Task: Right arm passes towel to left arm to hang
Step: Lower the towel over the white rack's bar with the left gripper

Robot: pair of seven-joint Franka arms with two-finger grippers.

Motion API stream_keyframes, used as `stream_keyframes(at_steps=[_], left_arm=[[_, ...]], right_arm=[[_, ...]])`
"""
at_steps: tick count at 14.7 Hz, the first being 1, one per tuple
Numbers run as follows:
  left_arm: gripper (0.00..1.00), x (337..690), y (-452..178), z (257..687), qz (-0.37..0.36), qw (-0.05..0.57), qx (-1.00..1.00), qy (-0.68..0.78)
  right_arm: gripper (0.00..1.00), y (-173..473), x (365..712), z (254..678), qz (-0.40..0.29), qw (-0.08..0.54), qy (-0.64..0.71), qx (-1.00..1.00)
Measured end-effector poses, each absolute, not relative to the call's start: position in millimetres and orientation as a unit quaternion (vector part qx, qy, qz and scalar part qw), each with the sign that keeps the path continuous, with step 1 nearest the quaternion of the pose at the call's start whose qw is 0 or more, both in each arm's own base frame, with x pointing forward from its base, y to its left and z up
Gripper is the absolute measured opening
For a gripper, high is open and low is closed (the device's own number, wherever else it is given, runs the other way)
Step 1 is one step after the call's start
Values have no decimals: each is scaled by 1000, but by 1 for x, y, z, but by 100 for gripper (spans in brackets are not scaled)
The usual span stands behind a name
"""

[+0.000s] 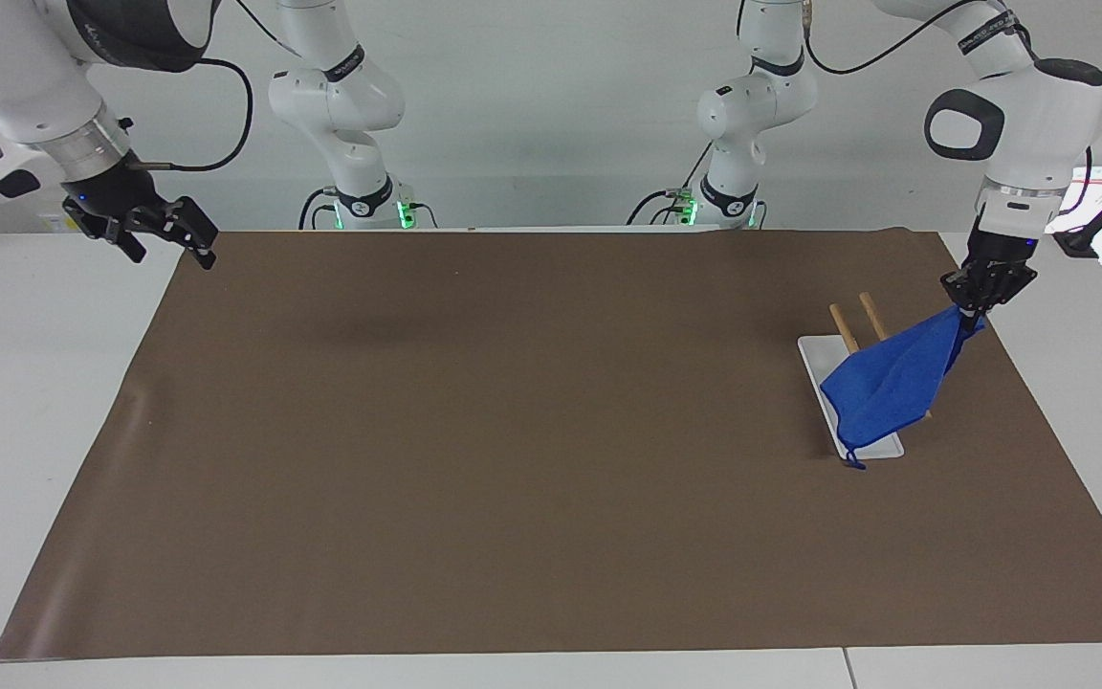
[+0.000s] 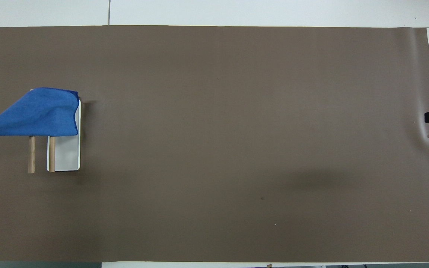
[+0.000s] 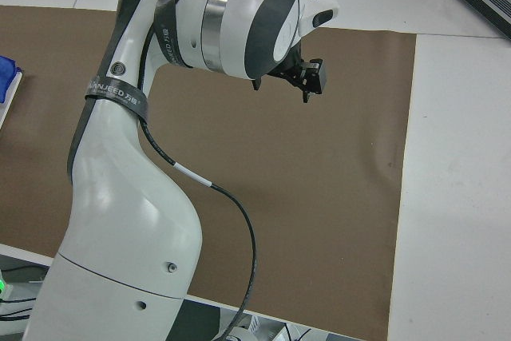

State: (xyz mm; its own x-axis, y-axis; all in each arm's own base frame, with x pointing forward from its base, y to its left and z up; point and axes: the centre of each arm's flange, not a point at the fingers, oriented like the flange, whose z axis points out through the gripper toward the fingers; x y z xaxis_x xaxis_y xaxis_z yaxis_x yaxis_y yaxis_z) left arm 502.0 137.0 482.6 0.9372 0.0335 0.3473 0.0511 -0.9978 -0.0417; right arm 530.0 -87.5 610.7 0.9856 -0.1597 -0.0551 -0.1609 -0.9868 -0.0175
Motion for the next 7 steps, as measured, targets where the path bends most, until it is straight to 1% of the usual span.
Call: stream_keyframes(at_steps=[7], left_arm=[[3,508,146,451,-148,18,-988,-26]], right_arm=[[100,-87,530,611,27,11,80,-996]])
